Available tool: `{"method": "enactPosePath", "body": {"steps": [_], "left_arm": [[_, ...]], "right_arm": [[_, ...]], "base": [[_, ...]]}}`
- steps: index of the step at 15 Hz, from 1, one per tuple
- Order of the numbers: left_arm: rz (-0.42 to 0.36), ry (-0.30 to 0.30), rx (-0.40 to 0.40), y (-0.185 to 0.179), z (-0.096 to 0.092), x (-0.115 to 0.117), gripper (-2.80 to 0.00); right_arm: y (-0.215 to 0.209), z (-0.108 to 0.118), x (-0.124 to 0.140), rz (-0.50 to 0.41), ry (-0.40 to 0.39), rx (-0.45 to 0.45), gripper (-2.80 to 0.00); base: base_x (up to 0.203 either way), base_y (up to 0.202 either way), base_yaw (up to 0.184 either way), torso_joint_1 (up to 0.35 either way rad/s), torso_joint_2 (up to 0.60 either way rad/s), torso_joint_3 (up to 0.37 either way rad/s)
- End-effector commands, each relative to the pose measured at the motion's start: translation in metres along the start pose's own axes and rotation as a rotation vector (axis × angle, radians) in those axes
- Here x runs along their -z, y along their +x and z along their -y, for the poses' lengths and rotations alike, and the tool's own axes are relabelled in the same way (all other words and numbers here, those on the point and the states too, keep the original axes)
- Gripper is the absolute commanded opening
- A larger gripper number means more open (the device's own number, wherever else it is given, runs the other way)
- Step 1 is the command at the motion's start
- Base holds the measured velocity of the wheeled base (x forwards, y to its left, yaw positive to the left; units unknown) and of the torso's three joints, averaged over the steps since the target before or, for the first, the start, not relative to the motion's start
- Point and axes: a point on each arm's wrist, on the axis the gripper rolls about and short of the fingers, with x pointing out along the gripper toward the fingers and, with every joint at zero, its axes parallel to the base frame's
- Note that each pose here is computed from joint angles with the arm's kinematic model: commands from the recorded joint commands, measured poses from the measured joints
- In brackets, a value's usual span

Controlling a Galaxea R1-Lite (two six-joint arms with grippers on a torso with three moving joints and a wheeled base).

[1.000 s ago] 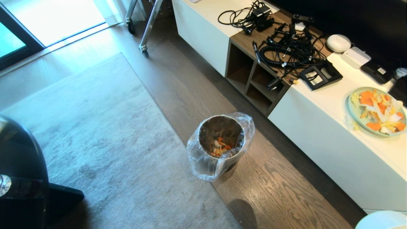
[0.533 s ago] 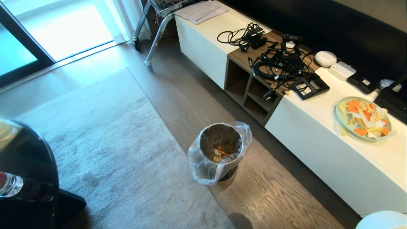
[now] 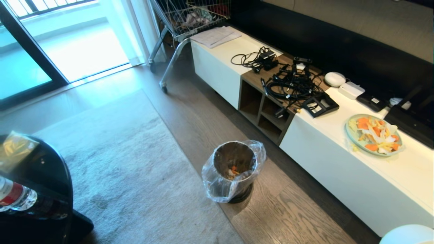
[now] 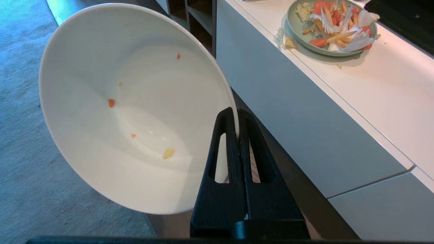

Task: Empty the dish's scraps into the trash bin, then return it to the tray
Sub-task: Put the bowl back to the table

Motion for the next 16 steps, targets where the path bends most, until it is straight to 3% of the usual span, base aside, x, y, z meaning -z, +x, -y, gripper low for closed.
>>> {"method": "enactPosePath", "body": {"steps": [1, 16], "left_arm": [[0.001, -0.001, 0.000, 0.0000, 0.0000, -0.0001, -2.80], [0.000, -0.001, 0.000, 0.0000, 0.0000, 0.0001, -2.80]], "right_arm": [[0.0001, 0.0000, 0.0000, -0.001, -0.001, -0.001, -2.80], [0.0001, 0.0000, 0.0000, -0.001, -0.001, -0.001, -2.80]], "base": [[0.000, 0.000, 0.000, 0.004, 0.00, 0.202], [0.000, 0.000, 0.000, 0.002, 0.00, 0.202]]}}
